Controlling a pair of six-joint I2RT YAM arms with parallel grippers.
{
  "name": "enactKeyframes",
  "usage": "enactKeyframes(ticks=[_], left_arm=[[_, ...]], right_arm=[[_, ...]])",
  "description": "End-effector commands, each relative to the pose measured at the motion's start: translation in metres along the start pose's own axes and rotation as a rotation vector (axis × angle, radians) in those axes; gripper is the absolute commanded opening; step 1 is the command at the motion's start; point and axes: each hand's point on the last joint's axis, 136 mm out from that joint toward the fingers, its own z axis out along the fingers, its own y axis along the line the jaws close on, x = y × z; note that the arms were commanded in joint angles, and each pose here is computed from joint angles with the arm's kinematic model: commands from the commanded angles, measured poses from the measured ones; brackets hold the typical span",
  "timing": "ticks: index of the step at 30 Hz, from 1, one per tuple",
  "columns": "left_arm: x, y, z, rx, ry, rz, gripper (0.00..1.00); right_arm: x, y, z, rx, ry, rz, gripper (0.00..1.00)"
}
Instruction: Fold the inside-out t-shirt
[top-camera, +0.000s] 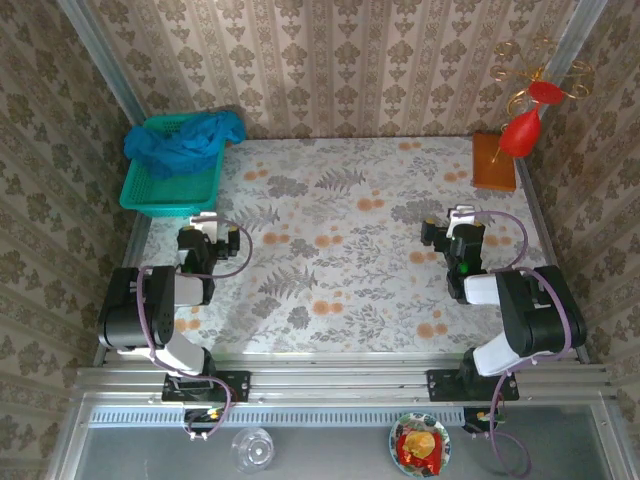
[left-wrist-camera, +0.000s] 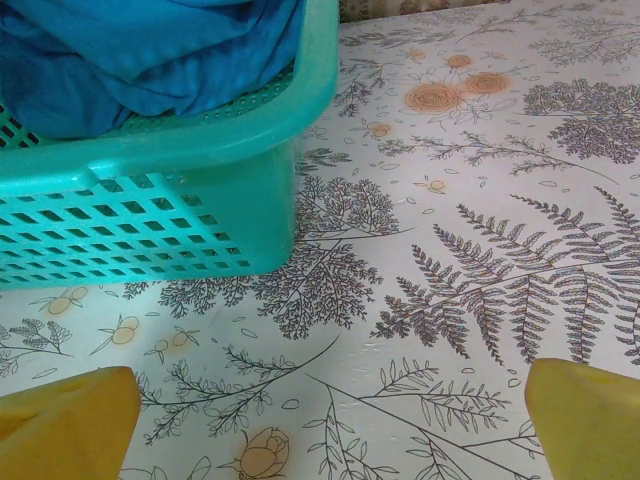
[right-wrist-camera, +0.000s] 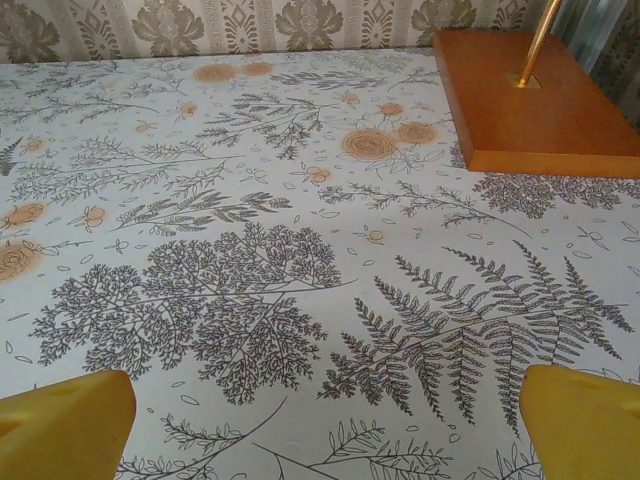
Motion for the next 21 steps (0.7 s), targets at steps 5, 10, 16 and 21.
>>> enactKeyframes(ticks=[5, 10, 16, 21], left_arm=[[-0.0128, 0.0006, 0.0014, 0.006, -0.037, 0.01, 1.0], [-0.0139, 0.0002, 0.0012, 0.002, -0.04, 0.014, 1.0], [-0.0133, 0.0006, 0.0014, 0.008, -0.037, 0.009, 1.0], [-0.0132, 0.0011, 0.0015, 0.008, -0.038, 0.008, 1.0]], right_arm=[[-0.0065, 0.0061, 0.0026, -0.03, -0.016, -0.009, 1.0], [-0.0067, 0.0061, 0.003, -0.031, -0.015, -0.008, 1.0], [-0.0065, 0.0056, 0.003, -0.033, -0.014, -0.006, 1.0], [-0.0066, 0.0059, 0.0028, -0.035, -0.014, -0.006, 1.0]])
